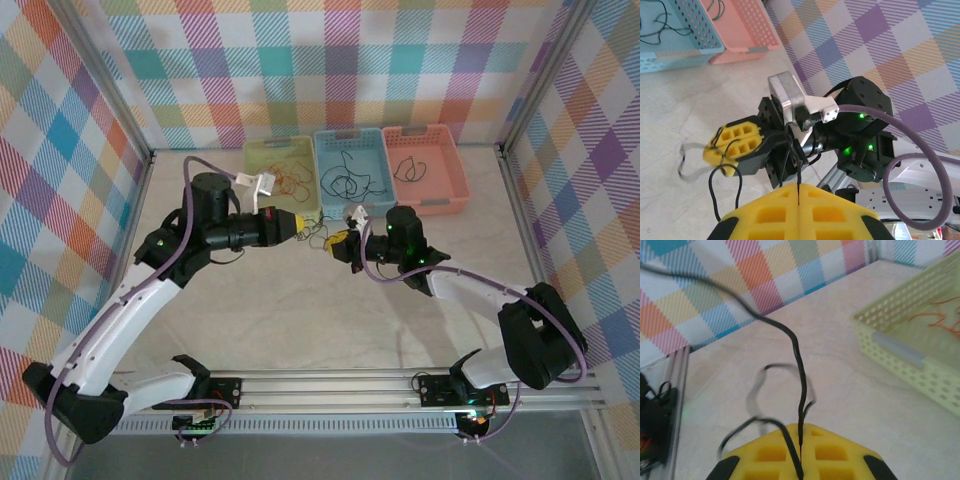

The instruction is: Untangle the cables

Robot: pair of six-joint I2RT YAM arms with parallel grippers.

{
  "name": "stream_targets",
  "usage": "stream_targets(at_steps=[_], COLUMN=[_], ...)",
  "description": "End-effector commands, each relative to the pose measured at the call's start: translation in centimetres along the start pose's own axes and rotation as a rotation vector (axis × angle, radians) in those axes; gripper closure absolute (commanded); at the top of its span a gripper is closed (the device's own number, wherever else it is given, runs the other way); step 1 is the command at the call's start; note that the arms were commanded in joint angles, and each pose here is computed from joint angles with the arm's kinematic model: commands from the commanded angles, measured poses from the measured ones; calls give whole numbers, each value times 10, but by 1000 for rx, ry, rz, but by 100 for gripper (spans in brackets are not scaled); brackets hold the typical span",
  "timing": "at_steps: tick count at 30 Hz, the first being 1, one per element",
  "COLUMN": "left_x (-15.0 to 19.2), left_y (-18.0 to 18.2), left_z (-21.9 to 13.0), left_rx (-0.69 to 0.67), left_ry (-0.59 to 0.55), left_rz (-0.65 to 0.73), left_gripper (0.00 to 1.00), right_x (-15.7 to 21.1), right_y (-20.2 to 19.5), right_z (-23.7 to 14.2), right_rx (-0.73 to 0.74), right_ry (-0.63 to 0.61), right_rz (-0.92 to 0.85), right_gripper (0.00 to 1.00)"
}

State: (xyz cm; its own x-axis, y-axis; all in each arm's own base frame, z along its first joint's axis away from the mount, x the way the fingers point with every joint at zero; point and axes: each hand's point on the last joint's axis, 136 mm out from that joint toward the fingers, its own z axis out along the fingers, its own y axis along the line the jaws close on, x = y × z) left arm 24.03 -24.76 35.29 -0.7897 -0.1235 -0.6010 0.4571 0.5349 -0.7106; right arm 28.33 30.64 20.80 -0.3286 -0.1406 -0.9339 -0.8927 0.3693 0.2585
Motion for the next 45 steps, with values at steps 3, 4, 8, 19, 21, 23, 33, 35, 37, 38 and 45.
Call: stream_targets(at_steps=[3, 4, 8, 19, 21, 23, 33, 35, 37, 38, 45], left_x=[-3, -4, -6, -33, -48, -70, -156, -167, -170, -171, -178], left_y=[0, 1, 2, 16, 24, 35, 91, 115, 142, 156, 161], left_z=[-23, -26, -40, -22, -5, 17, 149, 177, 202, 211, 184], left_rx=[-62, -70, -104, -179, -209, -240, -266, -291, -314, -328, -445], left_ry=[-75, -89, -142, -193, -193, -190, -94, -75, -41, -22, -27], left_rz=[24, 27, 37, 76, 81, 74, 26, 2, -20, -31, 55], left_gripper=[100, 100, 100, 100, 100, 100, 100, 100, 78, 58, 18], right_x=[-14, -15, -15, -31, -45, -57, -87, -87, -84, -83, -90], right_y=[-34, -41, -80, -102, -107, -119, -202, -221, -240, -248, -245], right_z=[-33, -41, -71, -94, -92, -88, -33, -19, -13, -12, -56], right_rx=[191, 232, 450, 517, 519, 545, 626, 634, 675, 698, 819], right_ry=[-46, -54, -72, -126, -136, -131, -30, -2, 29, 38, 23], right_rz=[-13, -11, 49, 122, 142, 174, 303, 321, 348, 359, 333], right_gripper=[100, 100, 100, 100, 100, 100, 96, 80, 58, 48, 32])
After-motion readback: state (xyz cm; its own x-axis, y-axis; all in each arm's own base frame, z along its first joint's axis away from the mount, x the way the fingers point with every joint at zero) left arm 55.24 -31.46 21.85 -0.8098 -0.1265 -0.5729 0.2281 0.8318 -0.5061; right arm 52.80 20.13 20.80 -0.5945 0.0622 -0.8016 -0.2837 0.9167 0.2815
